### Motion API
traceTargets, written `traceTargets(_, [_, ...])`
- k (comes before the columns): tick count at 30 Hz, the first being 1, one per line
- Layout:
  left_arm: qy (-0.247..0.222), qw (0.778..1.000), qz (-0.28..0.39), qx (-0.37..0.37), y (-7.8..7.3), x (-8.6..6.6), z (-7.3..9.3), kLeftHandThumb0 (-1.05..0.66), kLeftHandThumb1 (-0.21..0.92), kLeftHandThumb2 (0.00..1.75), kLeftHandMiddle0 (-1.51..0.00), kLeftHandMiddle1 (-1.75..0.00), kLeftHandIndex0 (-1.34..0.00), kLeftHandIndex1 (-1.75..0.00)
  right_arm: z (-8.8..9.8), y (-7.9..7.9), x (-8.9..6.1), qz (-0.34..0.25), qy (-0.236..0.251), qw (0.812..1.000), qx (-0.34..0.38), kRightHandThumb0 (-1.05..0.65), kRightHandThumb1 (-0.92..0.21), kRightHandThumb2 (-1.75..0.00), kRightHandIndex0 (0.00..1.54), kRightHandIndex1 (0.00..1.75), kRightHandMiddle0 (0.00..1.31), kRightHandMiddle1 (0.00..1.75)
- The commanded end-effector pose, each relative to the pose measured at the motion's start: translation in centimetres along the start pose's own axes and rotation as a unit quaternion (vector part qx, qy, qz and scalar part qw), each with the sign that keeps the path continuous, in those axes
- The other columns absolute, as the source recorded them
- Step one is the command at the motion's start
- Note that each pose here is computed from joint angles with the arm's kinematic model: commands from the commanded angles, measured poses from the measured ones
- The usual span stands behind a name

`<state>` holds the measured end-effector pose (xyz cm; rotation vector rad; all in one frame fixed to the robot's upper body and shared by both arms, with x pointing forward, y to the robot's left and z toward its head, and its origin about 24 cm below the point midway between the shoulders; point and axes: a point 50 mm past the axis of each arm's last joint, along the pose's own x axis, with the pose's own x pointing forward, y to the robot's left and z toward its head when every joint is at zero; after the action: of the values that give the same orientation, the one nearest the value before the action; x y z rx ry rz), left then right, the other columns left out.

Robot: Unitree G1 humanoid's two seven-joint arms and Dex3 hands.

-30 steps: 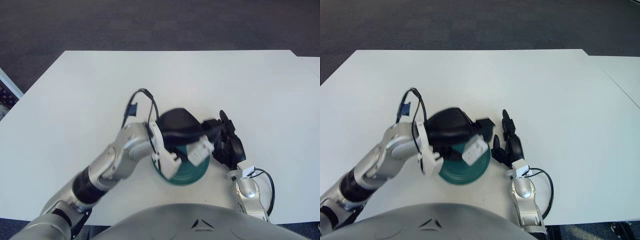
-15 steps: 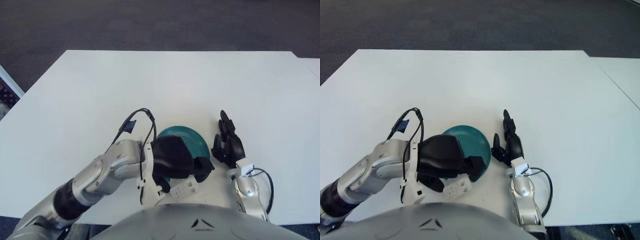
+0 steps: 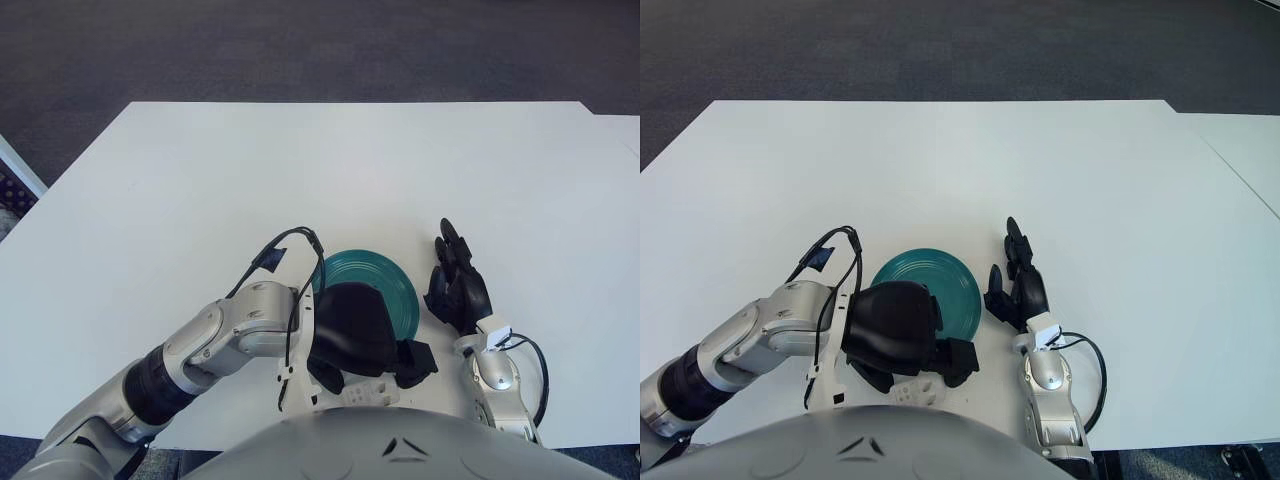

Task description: Put the charger into the plate.

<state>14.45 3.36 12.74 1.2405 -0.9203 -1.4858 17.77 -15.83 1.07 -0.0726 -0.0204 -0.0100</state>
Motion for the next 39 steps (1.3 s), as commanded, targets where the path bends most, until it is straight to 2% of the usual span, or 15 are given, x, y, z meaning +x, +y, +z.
traceTargets(1, [0.013, 1.0, -0.002, 0.004, -0.2, -0.1, -0.5, -0.43, 0.55, 0.69, -1.09, -1.75, -0.75, -1.29, -1.6, -0.2, -0.5, -0.005, 0.048, 0.999, 0.001, -1.05, -0.92, -0.91, 0.0, 0.0, 0.0, 0.0])
traceTargets(14, [0.018, 1.0, -0.004, 0.013, -0.2, 0.3, -0.9, -0.42, 0.58, 0.64, -1.07, -1.75, -0.76, -1.27, -1.8, -0.3, -0.5, -0.009, 0.044, 0.999, -0.006, -1.05, -0.92, -0.95, 0.0, 0.0, 0.0, 0.0])
traceTargets(20, [0.016, 1.0, 0.006, 0.009, 1.3, 0.2, -0.8, -0.42, 0.58, 0.63, -1.06, -1.75, -0.76, -1.26, -1.8, -0.4, -0.4, -0.007, 0.041, 0.999, -0.014, -1.05, -0.92, -0.97, 0.0, 0.0, 0.0, 0.0])
traceTargets(26, [0.022, 0.999, 0.016, -0.019, 1.6, 0.1, -0.8, -0.42, 0.59, 0.62, -1.06, -1.75, -0.76, -1.26, -1.5, -0.1, -0.6, -0.004, 0.037, 0.999, -0.024, -1.05, -0.92, -0.97, 0.0, 0.0, 0.0, 0.0])
traceTargets(32, [0.022, 0.999, 0.024, -0.021, 2.2, 0.0, -0.9, -0.42, 0.59, 0.62, -1.05, -1.75, -0.76, -1.26, -1.4, -0.1, -0.5, -0.008, 0.036, 0.999, -0.035, -1.05, -0.92, -0.99, 0.0, 0.0, 0.0, 0.0])
traceTargets(39, [0.039, 0.996, 0.051, -0.057, 3.3, -0.5, -1.0, -0.42, 0.59, 0.66, -1.07, -1.75, -0.72, -1.32, -1.5, -0.1, -0.4, -0.013, 0.046, 0.998, -0.048, -1.03, -0.92, -1.03, 0.0, 0.0, 0.0, 0.0])
